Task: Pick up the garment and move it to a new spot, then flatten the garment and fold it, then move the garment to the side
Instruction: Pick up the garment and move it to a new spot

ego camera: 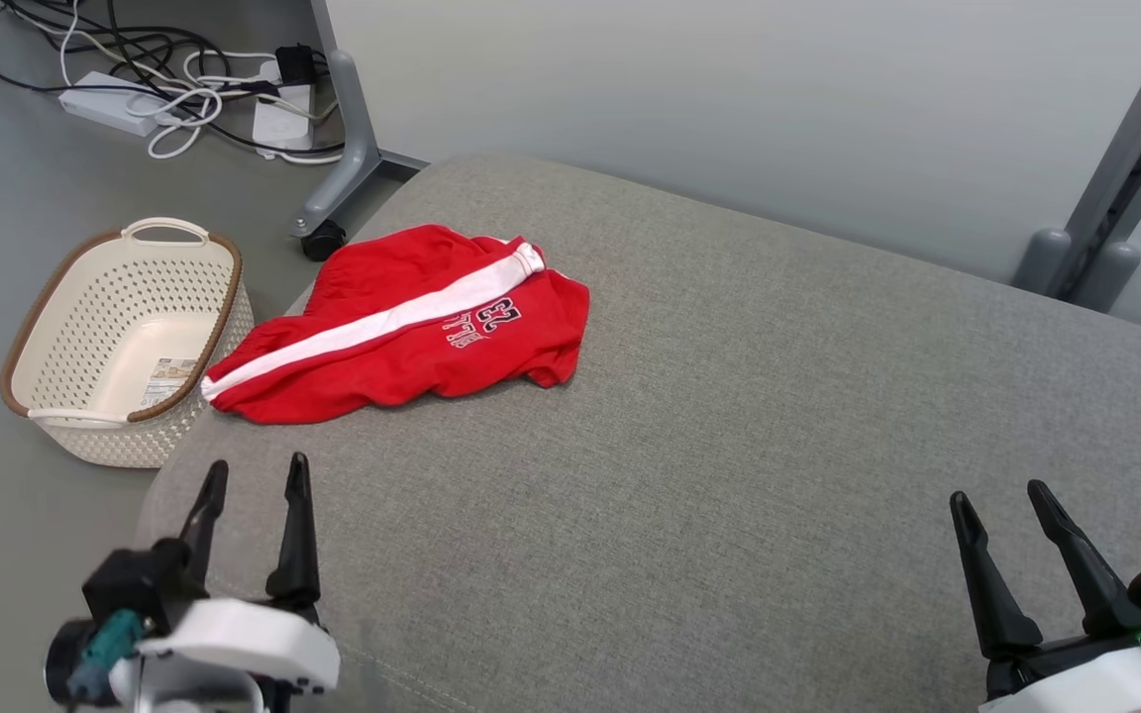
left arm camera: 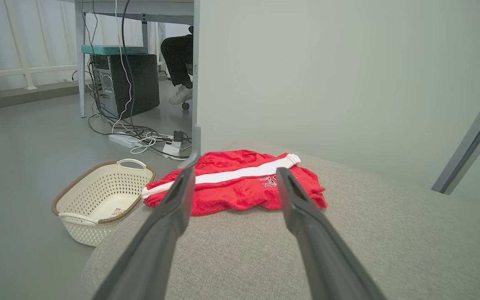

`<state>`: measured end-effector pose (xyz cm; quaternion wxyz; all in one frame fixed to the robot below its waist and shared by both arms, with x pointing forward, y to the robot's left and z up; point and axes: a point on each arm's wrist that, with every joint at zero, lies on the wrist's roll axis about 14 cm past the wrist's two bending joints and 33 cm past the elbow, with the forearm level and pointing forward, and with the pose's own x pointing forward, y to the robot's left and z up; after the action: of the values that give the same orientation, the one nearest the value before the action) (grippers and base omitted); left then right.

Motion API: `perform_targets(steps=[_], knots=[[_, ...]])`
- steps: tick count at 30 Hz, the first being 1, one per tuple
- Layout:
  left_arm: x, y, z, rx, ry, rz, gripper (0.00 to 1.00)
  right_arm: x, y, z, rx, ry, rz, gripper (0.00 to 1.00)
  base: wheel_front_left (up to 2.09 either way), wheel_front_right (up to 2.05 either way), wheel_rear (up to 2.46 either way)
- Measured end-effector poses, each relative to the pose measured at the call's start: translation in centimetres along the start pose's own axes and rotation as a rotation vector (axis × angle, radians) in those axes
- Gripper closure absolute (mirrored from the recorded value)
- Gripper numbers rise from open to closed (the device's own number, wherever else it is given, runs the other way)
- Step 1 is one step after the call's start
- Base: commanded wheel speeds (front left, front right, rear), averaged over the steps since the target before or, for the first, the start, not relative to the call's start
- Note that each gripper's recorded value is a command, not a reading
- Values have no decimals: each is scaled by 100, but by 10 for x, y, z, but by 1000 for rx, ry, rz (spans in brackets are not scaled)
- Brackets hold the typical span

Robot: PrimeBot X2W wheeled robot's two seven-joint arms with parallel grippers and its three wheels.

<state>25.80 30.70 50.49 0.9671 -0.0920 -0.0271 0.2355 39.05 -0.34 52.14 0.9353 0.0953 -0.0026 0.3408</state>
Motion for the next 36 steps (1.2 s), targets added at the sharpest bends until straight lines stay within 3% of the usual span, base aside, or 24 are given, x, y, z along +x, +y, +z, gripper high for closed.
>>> perform_targets(steps=[9,14,27,36], knots=[[63,-6,38,72,71,-51,0,1,-19,-2,-3,5,-32,0,0,0,0],[114,-18,47,55,176,-82,0,2,-36,-1,-6,-3,-66,0,0,0,0],[215,-43,-26,75,556,-100,0,6,-93,7,-28,-60,-173,0,0,0,0],[232,-54,-127,111,855,-82,0,-2,-134,-15,-25,-26,-274,0,0,0,0]])
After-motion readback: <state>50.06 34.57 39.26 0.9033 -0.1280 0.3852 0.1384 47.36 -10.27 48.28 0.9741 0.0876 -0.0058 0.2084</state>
